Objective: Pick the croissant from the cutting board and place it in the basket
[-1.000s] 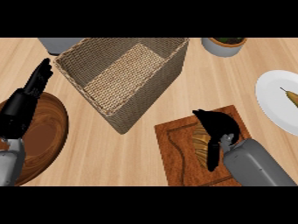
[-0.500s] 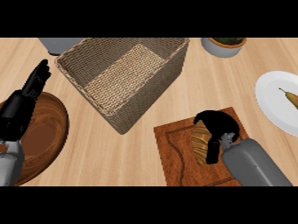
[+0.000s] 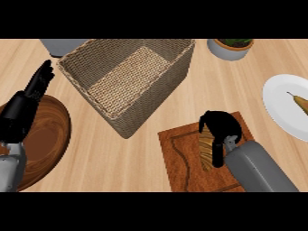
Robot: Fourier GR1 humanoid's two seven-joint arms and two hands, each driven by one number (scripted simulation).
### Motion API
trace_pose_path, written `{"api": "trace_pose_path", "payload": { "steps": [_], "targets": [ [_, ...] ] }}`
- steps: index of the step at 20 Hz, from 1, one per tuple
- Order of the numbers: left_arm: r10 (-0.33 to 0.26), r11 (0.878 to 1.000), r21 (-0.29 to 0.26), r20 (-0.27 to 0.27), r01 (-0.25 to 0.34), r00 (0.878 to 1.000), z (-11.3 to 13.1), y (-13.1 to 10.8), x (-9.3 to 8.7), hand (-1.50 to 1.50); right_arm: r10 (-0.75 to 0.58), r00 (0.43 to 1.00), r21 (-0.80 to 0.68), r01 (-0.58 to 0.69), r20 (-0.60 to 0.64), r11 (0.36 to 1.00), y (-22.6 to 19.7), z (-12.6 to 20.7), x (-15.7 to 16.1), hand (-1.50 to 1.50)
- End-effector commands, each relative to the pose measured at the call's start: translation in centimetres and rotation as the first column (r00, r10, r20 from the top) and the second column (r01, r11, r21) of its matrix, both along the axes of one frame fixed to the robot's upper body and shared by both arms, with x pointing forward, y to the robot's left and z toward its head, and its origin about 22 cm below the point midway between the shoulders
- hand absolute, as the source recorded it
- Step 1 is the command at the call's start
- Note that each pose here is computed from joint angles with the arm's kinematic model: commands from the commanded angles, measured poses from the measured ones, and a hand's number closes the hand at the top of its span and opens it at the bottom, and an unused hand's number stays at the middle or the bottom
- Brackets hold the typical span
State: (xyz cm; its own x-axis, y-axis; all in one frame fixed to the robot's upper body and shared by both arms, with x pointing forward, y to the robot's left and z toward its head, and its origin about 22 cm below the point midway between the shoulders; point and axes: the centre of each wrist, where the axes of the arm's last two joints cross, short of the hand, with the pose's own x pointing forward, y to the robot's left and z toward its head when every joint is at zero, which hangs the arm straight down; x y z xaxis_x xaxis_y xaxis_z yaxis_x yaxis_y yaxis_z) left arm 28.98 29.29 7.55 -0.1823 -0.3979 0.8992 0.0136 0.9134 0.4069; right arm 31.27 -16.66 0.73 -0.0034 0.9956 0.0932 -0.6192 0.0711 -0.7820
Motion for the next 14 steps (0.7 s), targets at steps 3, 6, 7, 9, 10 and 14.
{"api": "trace_pose_path", "payload": {
  "steps": [3,6,7,9,10,14],
  "targets": [
    [0.016,1.0,0.004,-0.012,-0.016,1.0,-0.6,0.6,-0.9,0.0,-0.389,0.91,-0.061,0.4,0.146,0.914,-3.0,-1.1,-0.8,1.5],
    [0.05,0.999,0.01,0.016,-0.05,0.999,0.5,1.5,-0.6,0.0,-0.552,0.8,-0.069,0.581,0.236,0.811,-2.4,-2.2,-2.5,1.5],
    [0.043,0.999,0.0,-0.003,-0.043,0.999,-0.7,0.8,-0.3,0.0,-0.56,0.781,-0.053,0.594,0.277,0.803,-1.1,-1.2,-3.0,1.5],
    [0.038,0.999,-0.004,0.002,-0.038,0.999,0.2,0.6,-0.1,0.0,-0.573,0.735,-0.066,0.633,0.362,0.771,-2.2,-0.3,-3.6,1.5],
    [0.013,1.0,-0.01,0.013,-0.013,1.0,-0.6,0.4,-0.8,0.0,-0.596,0.695,-0.039,0.663,0.401,0.747,-0.9,1.3,-3.1,1.5],
    [0.039,0.999,0.003,-0.018,-0.039,0.999,0.0,1.3,-1.0,0.0,-0.606,0.534,0.171,0.651,0.59,0.74,-0.4,5.3,-4.7,1.5]
  ]
}}
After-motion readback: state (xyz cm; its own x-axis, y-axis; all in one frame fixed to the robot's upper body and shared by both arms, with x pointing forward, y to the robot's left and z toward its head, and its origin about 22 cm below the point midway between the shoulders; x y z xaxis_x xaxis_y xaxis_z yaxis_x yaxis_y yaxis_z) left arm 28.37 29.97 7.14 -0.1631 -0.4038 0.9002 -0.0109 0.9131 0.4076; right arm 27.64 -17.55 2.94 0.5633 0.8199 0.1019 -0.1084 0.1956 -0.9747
